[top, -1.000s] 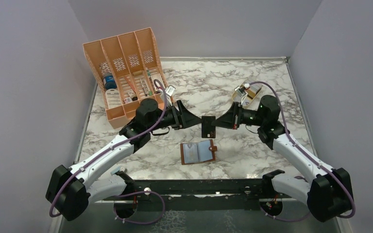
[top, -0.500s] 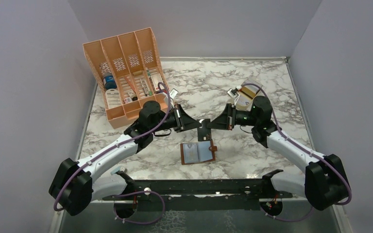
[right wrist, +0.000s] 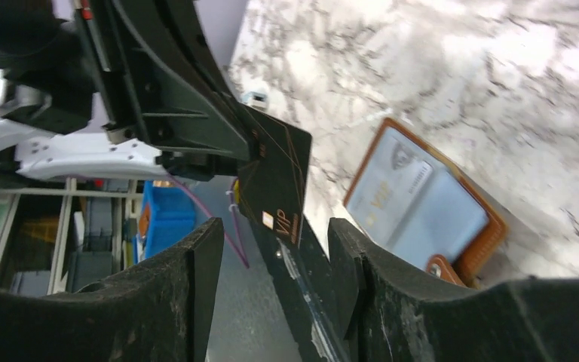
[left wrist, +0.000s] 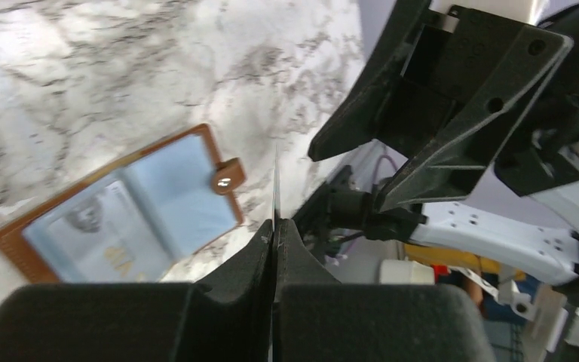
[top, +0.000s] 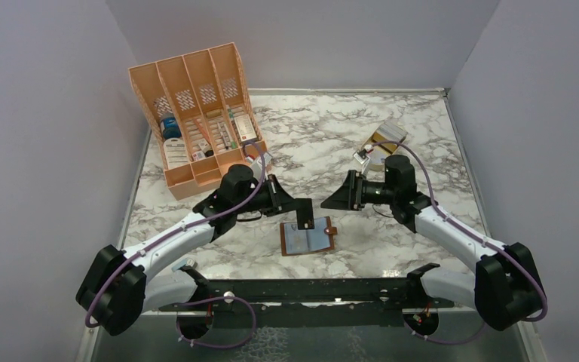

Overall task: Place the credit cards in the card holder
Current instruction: Pick up the credit card from the storage box, then insert the credit card into the card holder.

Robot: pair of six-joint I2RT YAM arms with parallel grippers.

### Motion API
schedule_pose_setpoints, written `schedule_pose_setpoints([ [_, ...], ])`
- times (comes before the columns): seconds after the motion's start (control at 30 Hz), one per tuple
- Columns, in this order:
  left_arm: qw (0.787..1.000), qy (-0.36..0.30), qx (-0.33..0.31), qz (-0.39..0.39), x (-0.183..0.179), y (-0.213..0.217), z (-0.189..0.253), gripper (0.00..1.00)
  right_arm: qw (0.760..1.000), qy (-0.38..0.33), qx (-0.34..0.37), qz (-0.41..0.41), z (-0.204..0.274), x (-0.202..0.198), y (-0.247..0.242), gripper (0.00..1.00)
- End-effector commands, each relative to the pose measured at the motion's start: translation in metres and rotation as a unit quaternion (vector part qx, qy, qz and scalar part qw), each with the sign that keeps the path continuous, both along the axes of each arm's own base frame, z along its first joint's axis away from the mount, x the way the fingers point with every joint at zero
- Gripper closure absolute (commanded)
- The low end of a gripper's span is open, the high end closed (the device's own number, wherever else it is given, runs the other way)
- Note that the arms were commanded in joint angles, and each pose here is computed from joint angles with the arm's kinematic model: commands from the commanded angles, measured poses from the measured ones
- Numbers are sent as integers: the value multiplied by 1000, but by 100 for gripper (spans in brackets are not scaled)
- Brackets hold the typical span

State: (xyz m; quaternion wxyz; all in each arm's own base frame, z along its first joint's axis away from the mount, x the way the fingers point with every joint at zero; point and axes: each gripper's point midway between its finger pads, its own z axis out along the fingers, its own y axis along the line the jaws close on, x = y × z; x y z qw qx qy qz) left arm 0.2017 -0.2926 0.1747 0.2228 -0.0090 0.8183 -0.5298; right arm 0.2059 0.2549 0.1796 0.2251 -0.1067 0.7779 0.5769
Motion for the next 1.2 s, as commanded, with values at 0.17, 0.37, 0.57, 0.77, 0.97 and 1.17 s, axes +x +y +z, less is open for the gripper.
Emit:
schedule_pose_setpoints([
  [0.17, 996, 36, 80, 10, -5, 18, -58, 100, 987, 50, -143, -51, -71, -1, -16, 49],
  [0.37, 994, 54, 92, -5, -9, 16, -76, 100, 975, 51, -214, -40, -97, -2, -13, 53],
  [0.57, 994, 71, 87, -14, -11, 12, -85, 100, 956, 42, -287, -28, -123, 3, -11, 61],
  [0.77, 993, 79, 87, -19, -12, 10, -94, 100, 931, 49, -361, -25, -156, -3, -20, 68],
  [0.97, 992, 92, 84, -23, -15, 10, -105, 100, 924, 64, -376, -27, -173, -19, -24, 72],
  [1.17, 992, 93, 81, -39, -18, 6, -109, 100, 925, 63, -373, -46, -168, -20, -27, 73],
])
